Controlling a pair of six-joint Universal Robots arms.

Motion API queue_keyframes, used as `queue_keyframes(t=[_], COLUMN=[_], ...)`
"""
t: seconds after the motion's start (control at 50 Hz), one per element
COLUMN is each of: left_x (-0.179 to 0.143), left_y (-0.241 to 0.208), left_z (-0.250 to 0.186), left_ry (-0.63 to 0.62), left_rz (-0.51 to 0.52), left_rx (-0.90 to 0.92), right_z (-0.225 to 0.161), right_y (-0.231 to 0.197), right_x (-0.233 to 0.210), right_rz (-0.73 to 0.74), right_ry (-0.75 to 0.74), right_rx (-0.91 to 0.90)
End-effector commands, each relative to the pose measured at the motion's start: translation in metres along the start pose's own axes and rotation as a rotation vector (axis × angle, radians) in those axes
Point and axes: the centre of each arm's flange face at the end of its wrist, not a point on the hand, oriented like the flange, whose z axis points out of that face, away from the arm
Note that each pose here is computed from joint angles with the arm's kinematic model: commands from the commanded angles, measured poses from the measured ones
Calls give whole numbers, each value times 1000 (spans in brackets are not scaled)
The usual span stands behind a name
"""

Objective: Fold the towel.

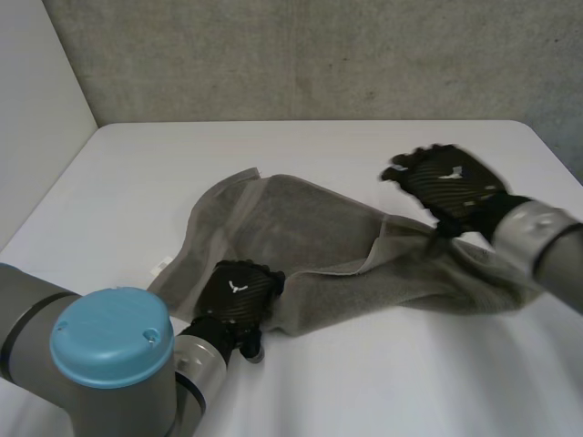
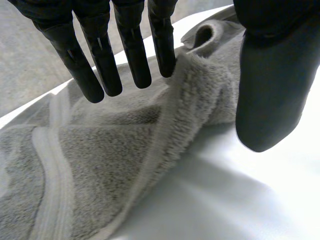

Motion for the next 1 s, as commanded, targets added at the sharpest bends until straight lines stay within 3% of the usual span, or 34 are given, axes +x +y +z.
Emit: queue_keyframes(t=[0.02,0.18,0.32,0.56,0.72,0.82,1.0], left_x=[-16,-20,-37,-36,-36,-35,-24], left_y=[4,16,19,23,18,16,12], left_z=[-2,-6,-2,12,25,34,55], left_ry=[-67,-87,-152,-148,-148,-146,-122], left_rz=[-14,-18,-37,-51,-58,-67,-67], left_rx=[-21,-65,-87,-96,-76,-63,-36], right_z=[45,83,90,89,69,33,4], right_y=[17,46,52,56,50,44,41], right_x=[-26,-46,-44,-38,-15,21,18], right_rz=[-43,-68,-104,-52,125,276,312], right_ry=[-105,-197,-169,-127,-2,147,174], right_rx=[-48,-169,-200,-236,-234,-181,-179])
